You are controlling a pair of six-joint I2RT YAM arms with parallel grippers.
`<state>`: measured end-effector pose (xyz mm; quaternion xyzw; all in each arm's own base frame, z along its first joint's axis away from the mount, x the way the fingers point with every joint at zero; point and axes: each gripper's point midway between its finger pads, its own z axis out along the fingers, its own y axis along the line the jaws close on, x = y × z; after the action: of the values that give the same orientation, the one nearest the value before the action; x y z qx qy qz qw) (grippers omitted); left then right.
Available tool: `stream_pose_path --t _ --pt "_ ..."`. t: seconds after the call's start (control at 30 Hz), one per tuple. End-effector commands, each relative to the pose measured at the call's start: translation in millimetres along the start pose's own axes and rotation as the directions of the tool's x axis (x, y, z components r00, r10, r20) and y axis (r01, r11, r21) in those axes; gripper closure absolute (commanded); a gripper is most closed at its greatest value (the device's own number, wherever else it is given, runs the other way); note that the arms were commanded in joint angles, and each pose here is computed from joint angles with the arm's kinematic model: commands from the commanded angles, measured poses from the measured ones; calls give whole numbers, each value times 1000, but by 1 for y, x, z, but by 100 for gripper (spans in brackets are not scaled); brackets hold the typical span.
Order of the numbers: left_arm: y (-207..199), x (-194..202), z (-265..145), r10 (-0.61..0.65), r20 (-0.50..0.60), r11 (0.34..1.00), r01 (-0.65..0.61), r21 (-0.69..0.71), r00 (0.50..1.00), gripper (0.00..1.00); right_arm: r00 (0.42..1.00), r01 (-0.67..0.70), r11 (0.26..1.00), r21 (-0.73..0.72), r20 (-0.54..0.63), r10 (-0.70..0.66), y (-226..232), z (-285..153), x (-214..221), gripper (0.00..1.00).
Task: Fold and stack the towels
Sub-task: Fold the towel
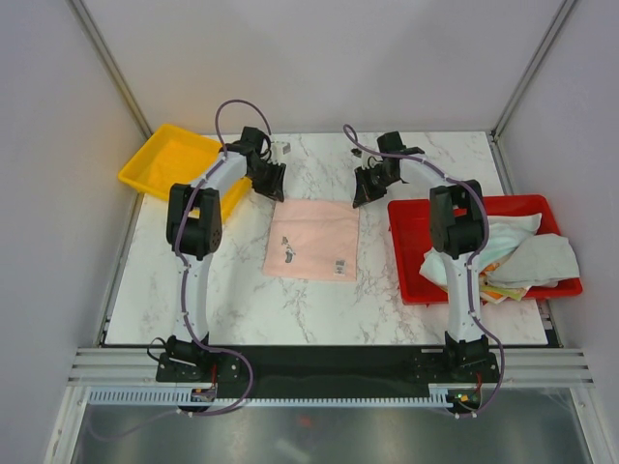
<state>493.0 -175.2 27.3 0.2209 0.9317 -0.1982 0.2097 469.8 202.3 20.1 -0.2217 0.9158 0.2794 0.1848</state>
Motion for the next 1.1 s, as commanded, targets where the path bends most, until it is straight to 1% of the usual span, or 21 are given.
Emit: stream_pose_path --t 0.0,0.03,0.07,0.1,0.13,0.23,0.33,0.47,0.53,0.7,0.83,0.9,0.93,1.0,1.03,1.07 --pt "1 -3 -20 43 5 999 -43 -20 999 67 1000 27 1000 -9 14 -27 0 3 -8 92" --pt "1 -3 -21 41 6 999 -41 -18 999 79 1000 28 1000 -9 15 -28 1 2 -9 96" --pt "1 -4 -21 41 9 999 -41 -17 999 85 1000 28 1000 -8 15 -28 1 2 -9 97" --pt "0 -6 -22 42 12 999 -42 -17 999 96 999 29 1000 0 18 -29 -1 0 -10 99" --pt "-1 -7 -24 41 17 999 -41 -14 999 98 999 33 999 1 23 -33 0 -1 -12 100" --pt "-3 -18 -31 36 45 999 -35 -18 998 98 998 40 999 15 38 -41 2 -7 -17 100" --pt "-10 -32 -43 19 86 1000 -18 -13 996 98 995 61 997 45 79 -64 8 -27 -31 100" --pt "-18 -45 -57 -7 130 1000 8 -7 992 98 990 65 996 61 119 -72 19 -45 -32 100" --pt "-20 -44 -60 -26 133 1000 28 -10 991 98 985 76 995 65 149 -85 27 -57 -36 100" --pt "-27 -38 -80 -36 164 999 40 -23 986 98 983 74 994 82 164 -86 38 -69 -26 100" --pt "-32 -30 -88 -50 175 998 56 -25 983 98 977 90 992 87 187 -105 56 -83 -24 100" --pt "-33 -23 -87 -59 174 998 64 -25 983 98 979 89 993 79 177 -102 65 -81 -14 100" --pt "-35 -26 -97 -60 195 997 68 -32 979 98 976 100 991 87 187 -115 71 -86 -14 100" --pt "-36 -20 -98 -59 204 997 69 -39 977 98 978 104 990 96 171 -120 79 -83 -2 100" --pt "-38 -18 -100 -83 212 995 93 -35 974 98 974 111 989 100 184 -128 85 -90 -3 100" --pt "-42 -20 -109 -80 235 995 91 -39 969 98 976 107 989 103 177 -124 85 -89 4 100"
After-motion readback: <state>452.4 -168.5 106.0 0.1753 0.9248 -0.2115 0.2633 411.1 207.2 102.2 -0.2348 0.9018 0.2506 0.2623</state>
